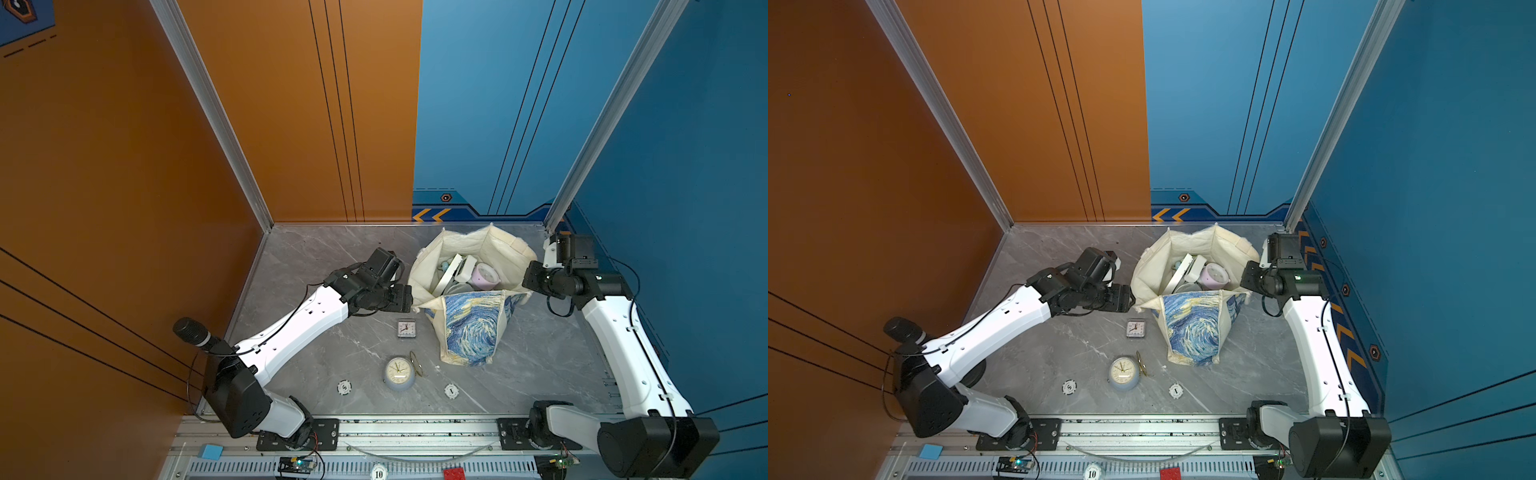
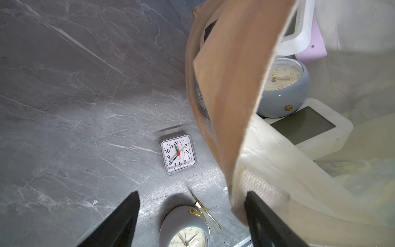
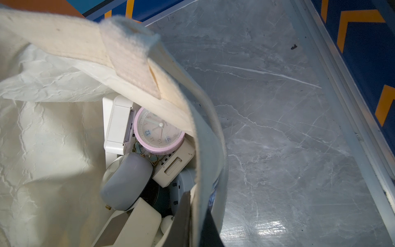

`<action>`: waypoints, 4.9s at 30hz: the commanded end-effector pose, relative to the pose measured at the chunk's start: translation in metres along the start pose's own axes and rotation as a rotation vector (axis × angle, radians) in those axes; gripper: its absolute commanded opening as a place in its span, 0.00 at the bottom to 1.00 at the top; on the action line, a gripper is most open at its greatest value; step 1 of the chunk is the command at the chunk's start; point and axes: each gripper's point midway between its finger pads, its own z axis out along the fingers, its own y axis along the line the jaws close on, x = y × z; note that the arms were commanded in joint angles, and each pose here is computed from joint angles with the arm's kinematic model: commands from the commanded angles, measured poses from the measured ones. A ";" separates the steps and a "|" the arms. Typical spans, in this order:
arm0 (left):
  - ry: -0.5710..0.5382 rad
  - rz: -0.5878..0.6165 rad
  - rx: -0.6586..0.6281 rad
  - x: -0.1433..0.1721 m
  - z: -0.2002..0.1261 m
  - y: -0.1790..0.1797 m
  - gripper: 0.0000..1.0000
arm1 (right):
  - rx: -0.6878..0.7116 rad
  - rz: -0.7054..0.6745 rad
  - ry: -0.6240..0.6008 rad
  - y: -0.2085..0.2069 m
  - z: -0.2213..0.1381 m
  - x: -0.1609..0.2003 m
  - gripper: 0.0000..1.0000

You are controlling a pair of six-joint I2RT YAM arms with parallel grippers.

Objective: Put the alarm clock into the canvas bag
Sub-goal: Pick up the alarm from the center of the board, then place the alarm at the canvas bag.

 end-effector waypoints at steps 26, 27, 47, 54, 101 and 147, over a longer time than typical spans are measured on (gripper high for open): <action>0.179 -0.135 -0.131 0.056 0.072 0.042 0.81 | 0.006 -0.032 -0.017 0.000 -0.001 -0.005 0.10; 0.189 -0.134 -0.134 0.058 0.078 0.039 0.82 | 0.005 -0.033 -0.017 0.000 -0.001 -0.005 0.10; 0.258 -0.089 -0.219 0.077 0.137 0.019 0.89 | 0.000 -0.035 -0.008 0.002 0.001 -0.005 0.10; 0.266 -0.079 -0.241 0.081 0.142 0.025 0.74 | 0.001 -0.037 -0.006 0.001 0.002 -0.004 0.10; 0.010 -0.034 -0.232 0.012 0.040 0.060 0.58 | -0.002 -0.039 -0.009 0.002 0.000 -0.006 0.10; -0.250 0.362 0.249 -0.130 0.071 -0.138 0.45 | -0.003 -0.045 -0.002 0.002 0.000 -0.003 0.10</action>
